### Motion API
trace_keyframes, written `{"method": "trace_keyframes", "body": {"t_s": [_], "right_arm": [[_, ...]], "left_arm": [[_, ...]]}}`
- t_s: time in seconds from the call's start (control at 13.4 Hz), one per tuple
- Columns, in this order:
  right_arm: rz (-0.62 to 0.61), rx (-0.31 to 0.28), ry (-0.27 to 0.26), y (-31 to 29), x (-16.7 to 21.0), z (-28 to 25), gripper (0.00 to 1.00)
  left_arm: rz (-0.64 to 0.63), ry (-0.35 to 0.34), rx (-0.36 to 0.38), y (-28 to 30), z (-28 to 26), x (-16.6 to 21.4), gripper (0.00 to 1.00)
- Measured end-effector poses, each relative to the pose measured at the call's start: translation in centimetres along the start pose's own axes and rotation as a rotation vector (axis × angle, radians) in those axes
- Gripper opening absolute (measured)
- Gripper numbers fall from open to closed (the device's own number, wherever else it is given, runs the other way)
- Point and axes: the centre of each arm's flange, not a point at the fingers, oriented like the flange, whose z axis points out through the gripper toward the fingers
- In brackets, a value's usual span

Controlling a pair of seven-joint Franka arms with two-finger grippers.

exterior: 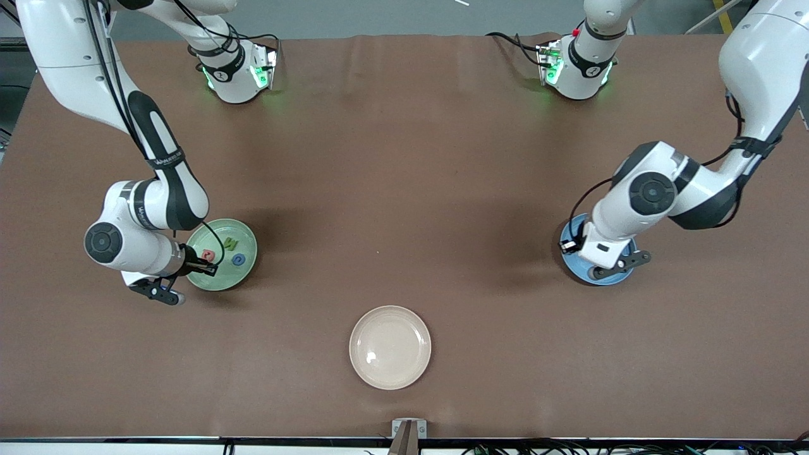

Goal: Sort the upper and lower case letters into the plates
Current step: 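Carry the u to the blue plate while the right gripper carries B, then drop the u into the blue plate while the right gripper drops B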

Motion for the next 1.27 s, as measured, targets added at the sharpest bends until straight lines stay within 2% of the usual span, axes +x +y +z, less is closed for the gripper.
{"method": "trace_keyframes", "body": {"t_s": [0.37,0.52,0.82,0.9,0.97,1.27], "right_arm": [[-0.005,0.005,-0.002,-0.6,-0.1,1.0,0.28],[-0.002,0.007,-0.001,-0.6,0.0,0.9,0.44],[-0.003,0.009,0.004,-0.8,0.4,0.2,0.82],[-0.006,0.007,-0.003,-0.9,0.6,-0.3,0.93],[-0.012,0.003,-0.017,-1.1,0.9,-1.2,1.00],[-0.102,-0.026,-0.120,-1.3,2.0,-8.6,1.00]], "left_arm": [[0.038,-0.042,0.030,-3.7,3.9,1.6,0.28],[0.038,-0.046,0.019,-3.8,5.2,1.7,0.28],[0.056,-0.061,0.026,-2.8,7.4,1.2,0.28],[0.063,-0.064,0.028,-2.5,7.6,1.0,0.28],[0.067,-0.065,0.028,-2.3,7.7,0.8,0.28],[0.066,-0.068,0.029,-2.4,7.8,0.8,0.28]]}}
